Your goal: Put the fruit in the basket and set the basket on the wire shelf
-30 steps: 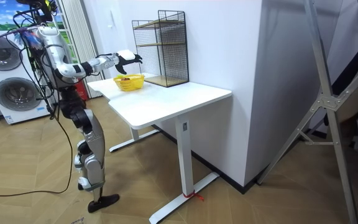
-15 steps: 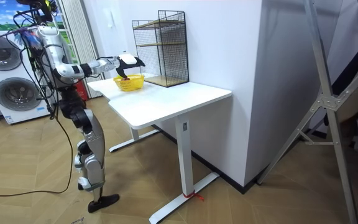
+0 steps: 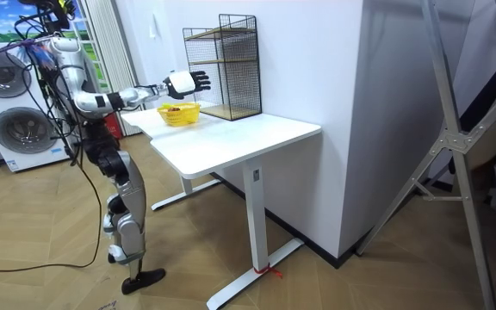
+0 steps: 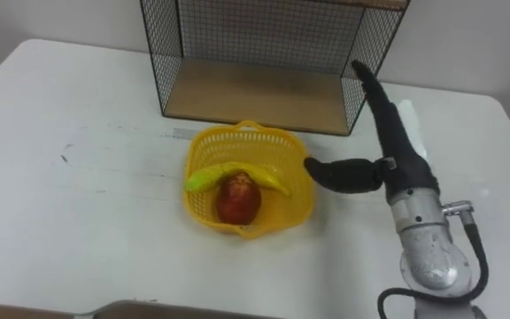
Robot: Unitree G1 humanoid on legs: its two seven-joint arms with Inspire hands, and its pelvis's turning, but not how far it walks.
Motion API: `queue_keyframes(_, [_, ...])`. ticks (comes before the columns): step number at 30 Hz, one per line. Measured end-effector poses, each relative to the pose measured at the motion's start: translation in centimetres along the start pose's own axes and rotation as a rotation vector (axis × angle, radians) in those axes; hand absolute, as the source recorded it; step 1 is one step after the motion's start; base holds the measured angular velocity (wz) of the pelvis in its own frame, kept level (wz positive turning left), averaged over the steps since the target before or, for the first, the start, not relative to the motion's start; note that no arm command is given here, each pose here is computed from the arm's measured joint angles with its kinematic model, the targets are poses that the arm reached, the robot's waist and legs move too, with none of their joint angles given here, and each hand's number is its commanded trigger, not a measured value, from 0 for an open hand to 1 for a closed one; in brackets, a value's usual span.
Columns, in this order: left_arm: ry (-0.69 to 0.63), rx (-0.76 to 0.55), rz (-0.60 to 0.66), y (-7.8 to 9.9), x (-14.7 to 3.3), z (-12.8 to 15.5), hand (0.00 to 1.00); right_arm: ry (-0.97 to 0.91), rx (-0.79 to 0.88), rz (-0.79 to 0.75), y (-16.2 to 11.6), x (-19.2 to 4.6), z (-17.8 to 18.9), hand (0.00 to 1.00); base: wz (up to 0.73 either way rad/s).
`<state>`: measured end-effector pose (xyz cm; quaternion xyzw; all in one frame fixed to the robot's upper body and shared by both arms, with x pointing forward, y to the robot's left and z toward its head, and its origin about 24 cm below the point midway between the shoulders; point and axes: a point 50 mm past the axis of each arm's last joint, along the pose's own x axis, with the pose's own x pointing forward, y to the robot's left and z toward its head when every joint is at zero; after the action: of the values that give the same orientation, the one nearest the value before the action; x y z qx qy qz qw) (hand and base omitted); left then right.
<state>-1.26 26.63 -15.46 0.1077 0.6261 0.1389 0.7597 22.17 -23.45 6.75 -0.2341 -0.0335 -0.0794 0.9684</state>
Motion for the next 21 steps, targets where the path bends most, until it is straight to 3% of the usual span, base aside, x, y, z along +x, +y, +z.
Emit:
queue_keyframes(5, [0.056,-0.354,0.145,1.6,-0.2,-1.4,0.00,0.107,0.043,-0.118,-1.4,-1.4,-2.2,0.00,0.00])
queue_keyframes(11, [0.069,-0.861,0.481,4.9,-0.8,-1.1,0.00,0.229,0.068,-0.244,-2.6,-3.8,-4.3,0.00,0.00])
queue_keyframes(13, [0.019,-1.009,0.608,6.8,-1.3,0.6,0.00,0.254,0.067,-0.275,-2.7,-4.3,-4.7,0.00,-0.02])
queue_keyframes(17, [-0.135,-1.141,0.788,9.8,-2.7,4.8,0.00,0.274,0.071,-0.305,-2.6,-4.5,-5.0,0.00,0.01])
queue_keyframes(19, [-0.263,-1.214,0.884,11.5,-4.6,7.6,0.00,0.289,0.064,-0.332,-2.8,-4.9,-5.2,0.00,0.00])
queue_keyframes(21, [-0.327,-1.257,0.961,12.5,-5.9,8.4,0.00,0.292,0.061,-0.346,-2.9,-5.0,-5.3,0.00,-0.03])
